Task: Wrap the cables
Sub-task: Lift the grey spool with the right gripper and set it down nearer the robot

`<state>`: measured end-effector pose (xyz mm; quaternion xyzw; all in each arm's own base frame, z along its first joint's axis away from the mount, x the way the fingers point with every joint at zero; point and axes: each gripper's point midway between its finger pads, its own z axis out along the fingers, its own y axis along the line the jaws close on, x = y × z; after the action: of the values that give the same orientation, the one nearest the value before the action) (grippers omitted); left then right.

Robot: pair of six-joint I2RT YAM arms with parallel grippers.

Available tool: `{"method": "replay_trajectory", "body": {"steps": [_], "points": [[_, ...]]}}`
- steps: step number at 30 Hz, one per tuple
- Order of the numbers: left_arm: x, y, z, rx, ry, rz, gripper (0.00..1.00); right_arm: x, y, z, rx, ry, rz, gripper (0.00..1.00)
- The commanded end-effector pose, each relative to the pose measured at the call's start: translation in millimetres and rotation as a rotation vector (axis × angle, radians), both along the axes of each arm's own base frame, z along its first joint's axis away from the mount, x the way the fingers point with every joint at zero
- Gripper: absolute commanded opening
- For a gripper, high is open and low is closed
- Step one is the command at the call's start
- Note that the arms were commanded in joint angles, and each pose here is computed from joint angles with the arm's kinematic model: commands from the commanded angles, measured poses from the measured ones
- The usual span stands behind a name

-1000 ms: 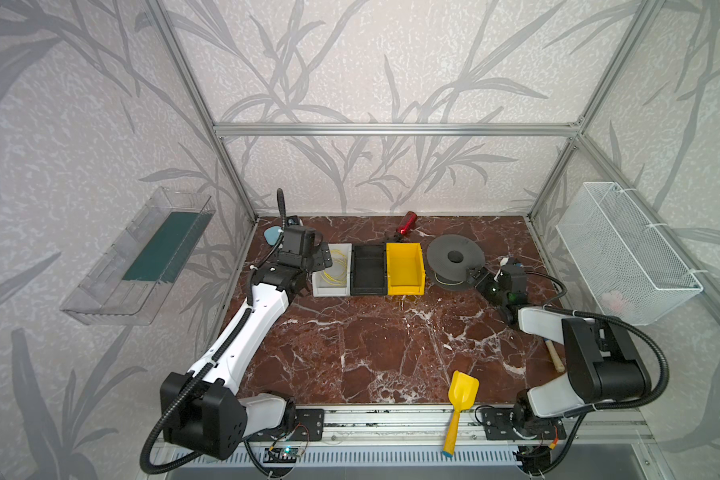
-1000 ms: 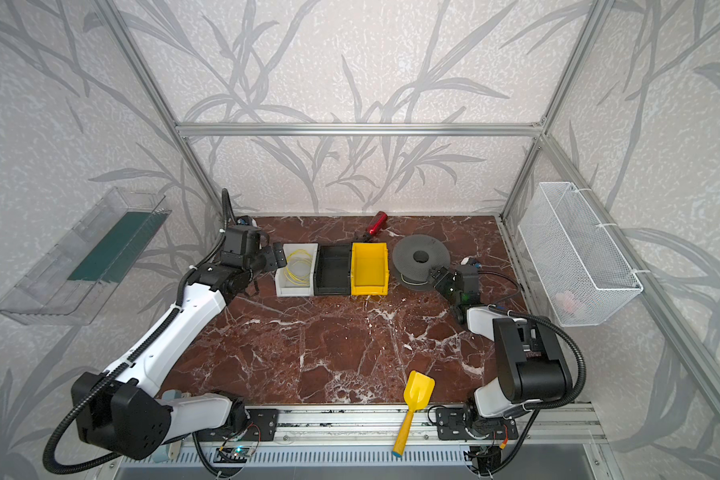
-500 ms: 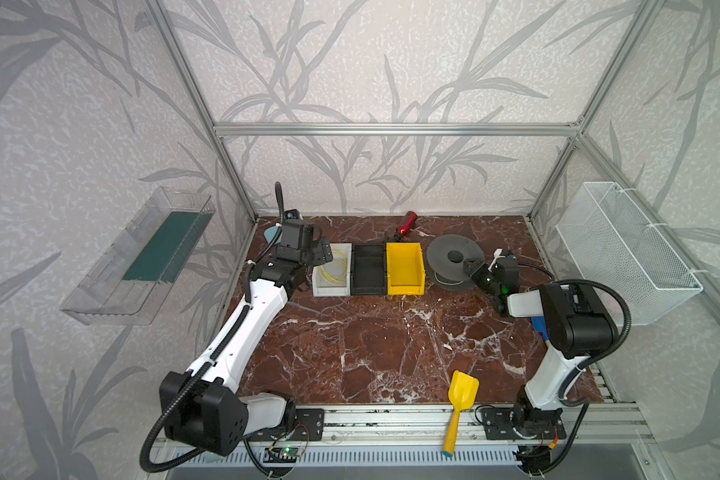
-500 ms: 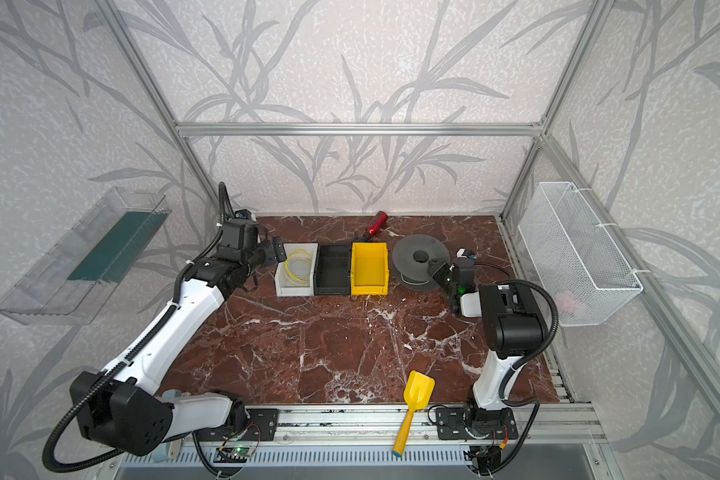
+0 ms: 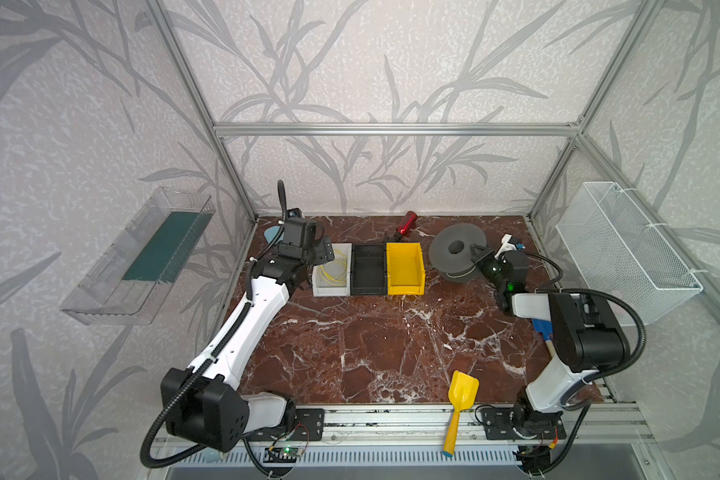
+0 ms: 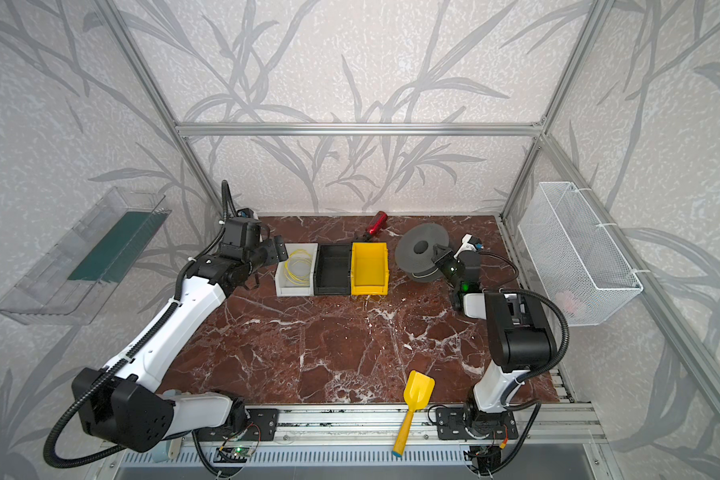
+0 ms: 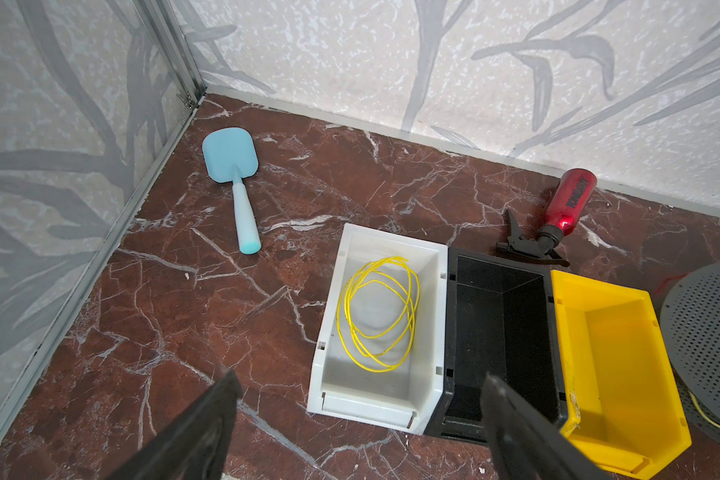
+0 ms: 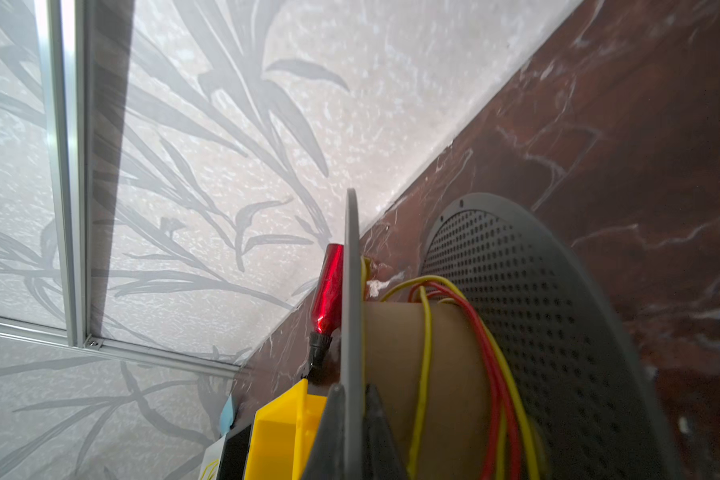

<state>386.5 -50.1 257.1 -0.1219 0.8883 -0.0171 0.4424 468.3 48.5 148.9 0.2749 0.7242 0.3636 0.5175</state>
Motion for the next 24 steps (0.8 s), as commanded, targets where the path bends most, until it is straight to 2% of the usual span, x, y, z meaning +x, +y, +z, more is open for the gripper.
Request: {"method": "replay_trajectory", "body": {"steps": [1,7,12,16,20,24], "points": [[-4.2,-1.0,7.4,-0.023,-0.01,0.008,0.92,-22.8,-21.0,-34.0,-0.096,0.126,-0.079,0.0],[-11.1,-6.9,14.5,-0.065,-0.035,-0.011,0.91,-47.1,-10.5,4.9,-0.057,0.077,-0.044,0.0],[-23.9,-7.3,21.7,-0.093,-0.056,-0.019,0.91,-84.0,12.0,46.6,-0.111,0.026,0.001,0.0],[-34.1,-11.4,21.5,-0.126,-0.026,-0.038,0.91,-119.4,19.5,81.0,-0.164,-0.016,0.033,0.0],[-42.7,-16.2,20.5,-0.158,0.005,-0.057,0.9,-154.4,29.9,120.7,-0.184,-0.062,0.11,0.0],[-51.9,-16.8,15.1,-0.159,0.051,-0.067,0.9,-181.1,59.1,153.3,-0.22,-0.078,0.272,0.0]]}}
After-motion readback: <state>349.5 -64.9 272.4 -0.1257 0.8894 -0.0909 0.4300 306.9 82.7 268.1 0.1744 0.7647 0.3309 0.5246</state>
